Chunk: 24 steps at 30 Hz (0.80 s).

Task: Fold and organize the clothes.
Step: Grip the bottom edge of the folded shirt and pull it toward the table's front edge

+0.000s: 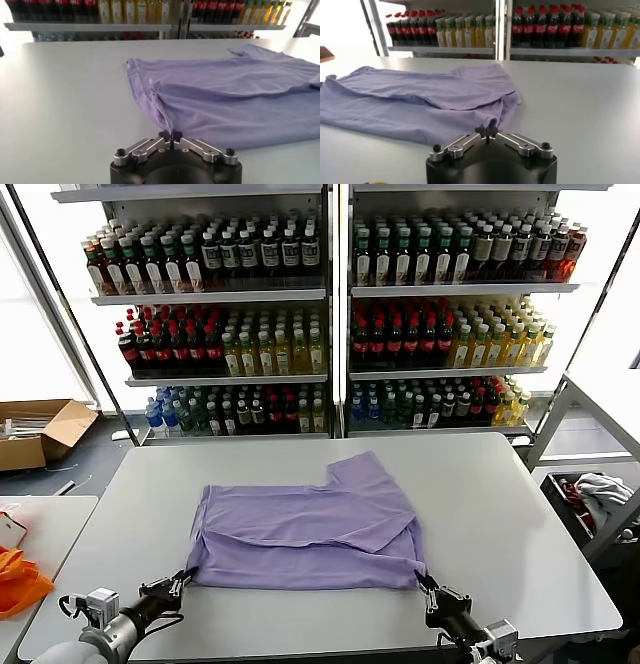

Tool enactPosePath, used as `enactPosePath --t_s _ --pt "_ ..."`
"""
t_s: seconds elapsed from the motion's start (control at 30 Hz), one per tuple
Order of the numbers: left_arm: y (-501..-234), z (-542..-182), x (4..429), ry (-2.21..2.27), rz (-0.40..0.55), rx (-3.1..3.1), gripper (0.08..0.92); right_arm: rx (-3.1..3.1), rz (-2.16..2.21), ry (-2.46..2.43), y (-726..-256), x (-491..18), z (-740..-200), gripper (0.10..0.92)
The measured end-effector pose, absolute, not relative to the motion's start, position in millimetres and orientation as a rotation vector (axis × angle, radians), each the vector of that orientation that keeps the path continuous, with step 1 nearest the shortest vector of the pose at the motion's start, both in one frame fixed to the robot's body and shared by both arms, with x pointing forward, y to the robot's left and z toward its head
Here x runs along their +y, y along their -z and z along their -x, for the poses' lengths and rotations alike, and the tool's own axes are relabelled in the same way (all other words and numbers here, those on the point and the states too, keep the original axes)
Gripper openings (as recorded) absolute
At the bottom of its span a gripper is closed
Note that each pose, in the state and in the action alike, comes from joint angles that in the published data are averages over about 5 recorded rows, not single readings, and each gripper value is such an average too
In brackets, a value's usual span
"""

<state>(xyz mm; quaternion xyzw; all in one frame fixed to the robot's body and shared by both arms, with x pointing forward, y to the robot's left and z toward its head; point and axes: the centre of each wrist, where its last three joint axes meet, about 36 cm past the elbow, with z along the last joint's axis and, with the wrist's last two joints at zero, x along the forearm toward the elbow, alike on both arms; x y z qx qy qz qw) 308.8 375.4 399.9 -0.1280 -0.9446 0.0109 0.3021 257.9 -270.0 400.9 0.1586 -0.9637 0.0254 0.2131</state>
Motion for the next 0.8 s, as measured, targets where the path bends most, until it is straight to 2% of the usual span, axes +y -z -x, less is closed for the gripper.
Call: enactPosePath --t_s 0.27,0.43,0.57,0.8 --pt "-418.3 -261.4 380.0 -0.016 0.278 -2.485 0.092 -2.626 -0.431 -0.119 -410.3 -269.1 -229.2 0.112" --pt "-431.8 -239.2 379.2 -0.013 0.257 -2.471 0.103 -2.621 -0.432 -0.147 -418.7 -268.9 -219.4 0.223" --pt "-446.5 -231.2 378.7 0.004 0.252 -2.481 0.188 -2.648 -0.431 -0.154 -428.1 -270.0 -220.1 0.335" --pt "-469.9 -231.1 381.6 0.032 0.253 -2.517 0.396 -2.719 -0.453 -0.167 -444.1 -281.4 -242.1 0.535"
